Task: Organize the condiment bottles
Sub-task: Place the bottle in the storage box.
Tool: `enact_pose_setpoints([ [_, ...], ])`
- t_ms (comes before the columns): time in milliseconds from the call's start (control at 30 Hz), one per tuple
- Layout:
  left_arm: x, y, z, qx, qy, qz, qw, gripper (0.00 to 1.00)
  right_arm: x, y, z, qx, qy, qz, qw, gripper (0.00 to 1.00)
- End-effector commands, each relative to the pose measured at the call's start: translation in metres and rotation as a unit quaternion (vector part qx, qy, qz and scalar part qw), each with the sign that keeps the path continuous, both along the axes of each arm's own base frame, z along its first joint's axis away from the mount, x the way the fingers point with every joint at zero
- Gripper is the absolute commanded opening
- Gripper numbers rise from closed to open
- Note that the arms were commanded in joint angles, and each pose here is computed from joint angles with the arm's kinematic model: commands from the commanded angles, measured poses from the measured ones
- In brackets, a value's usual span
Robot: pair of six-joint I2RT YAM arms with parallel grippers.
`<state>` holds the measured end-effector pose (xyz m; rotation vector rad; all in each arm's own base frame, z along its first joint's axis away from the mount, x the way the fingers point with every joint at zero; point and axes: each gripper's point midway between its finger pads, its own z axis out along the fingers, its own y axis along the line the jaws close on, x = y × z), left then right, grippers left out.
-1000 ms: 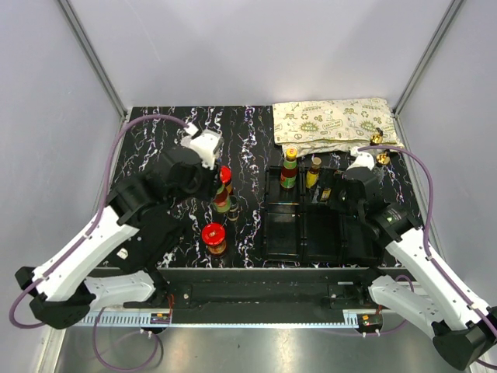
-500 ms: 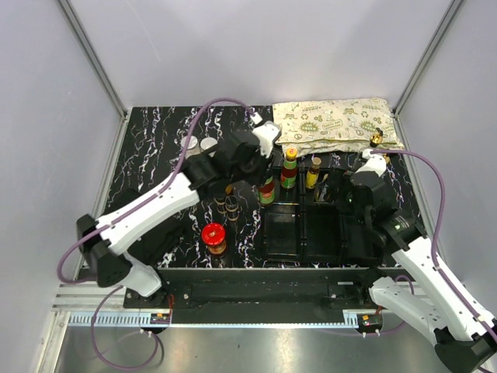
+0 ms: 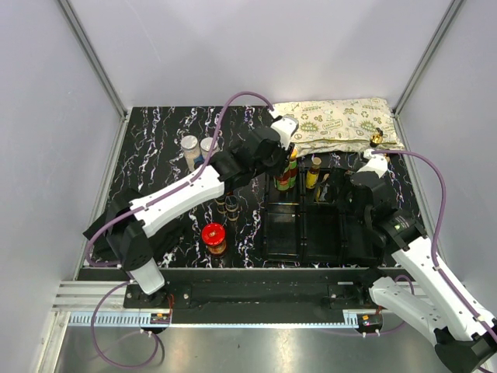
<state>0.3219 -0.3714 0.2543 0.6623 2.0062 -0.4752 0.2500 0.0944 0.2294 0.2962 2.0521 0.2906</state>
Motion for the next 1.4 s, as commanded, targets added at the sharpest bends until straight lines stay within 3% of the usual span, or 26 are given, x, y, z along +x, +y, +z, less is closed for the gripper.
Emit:
enact_pose_setpoints([
  [0,0.027,-0.018,0.064,-0.094,-0.080,0.036,0.992,0.00,0.001,-0.006,0.002,0.002,-0.010,-0.018,1.000,1.00],
  [367,0.035,-0.021,0.004,-0.048,-0.047,0.050,0.996,0.00,-0.002,-0.007,-0.007,0.003,0.001,-0.020,1.000,1.00],
  [733,0.031,-0.020,-0.025,-0.028,-0.028,0.046,0.998,0.16,-0.002,-0.006,-0.009,0.007,0.003,-0.022,1.000,1.00],
  [933,0.034,-0.017,-0.043,-0.007,-0.021,0.057,0.998,0.17,-0.006,-0.005,-0.012,0.024,0.010,-0.029,0.999,1.00],
  [1367,0.030,-0.017,-0.068,0.009,0.009,0.059,0.998,0.64,-0.011,-0.007,-0.015,0.033,0.013,-0.032,0.999,1.00],
])
